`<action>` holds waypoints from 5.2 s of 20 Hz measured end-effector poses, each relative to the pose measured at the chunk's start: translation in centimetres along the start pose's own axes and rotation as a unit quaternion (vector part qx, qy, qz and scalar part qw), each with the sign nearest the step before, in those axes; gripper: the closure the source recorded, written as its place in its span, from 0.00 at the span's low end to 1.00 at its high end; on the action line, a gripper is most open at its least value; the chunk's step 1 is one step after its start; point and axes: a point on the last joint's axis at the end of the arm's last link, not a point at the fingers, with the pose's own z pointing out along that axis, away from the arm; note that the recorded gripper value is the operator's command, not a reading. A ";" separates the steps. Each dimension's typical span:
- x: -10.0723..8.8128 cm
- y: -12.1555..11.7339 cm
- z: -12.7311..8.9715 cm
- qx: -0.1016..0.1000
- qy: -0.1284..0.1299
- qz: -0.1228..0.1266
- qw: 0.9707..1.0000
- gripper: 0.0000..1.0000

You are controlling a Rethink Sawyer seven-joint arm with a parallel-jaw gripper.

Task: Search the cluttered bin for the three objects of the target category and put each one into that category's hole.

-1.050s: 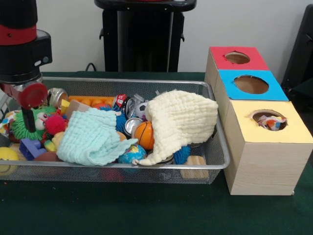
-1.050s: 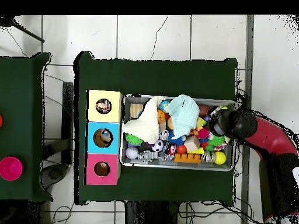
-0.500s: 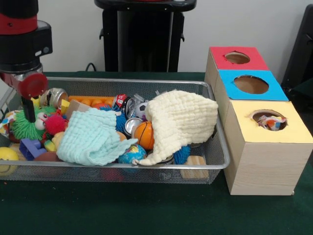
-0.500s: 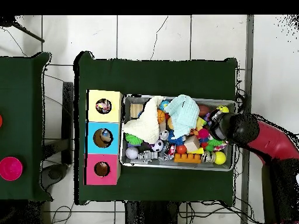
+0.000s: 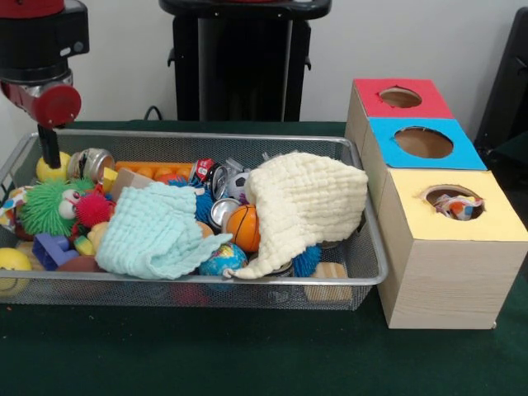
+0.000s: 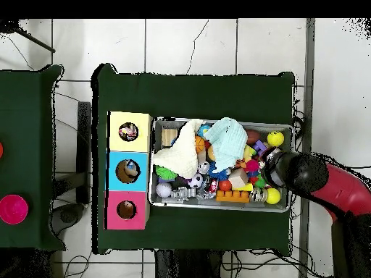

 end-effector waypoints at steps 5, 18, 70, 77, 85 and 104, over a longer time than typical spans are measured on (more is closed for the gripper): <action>1.4 -1.8 -0.3 0.013 0.008 0.007 1.000 1.00; 3.1 -4.0 2.1 0.020 0.002 0.016 1.000 1.00; 2.4 -8.3 10.4 0.020 0.029 0.056 0.998 1.00; 2.1 -8.3 10.9 0.020 0.028 0.056 0.998 1.00; 1.8 -8.3 10.9 0.020 0.025 0.056 0.998 1.00; 0.5 -8.5 10.9 0.021 0.014 0.059 0.998 0.00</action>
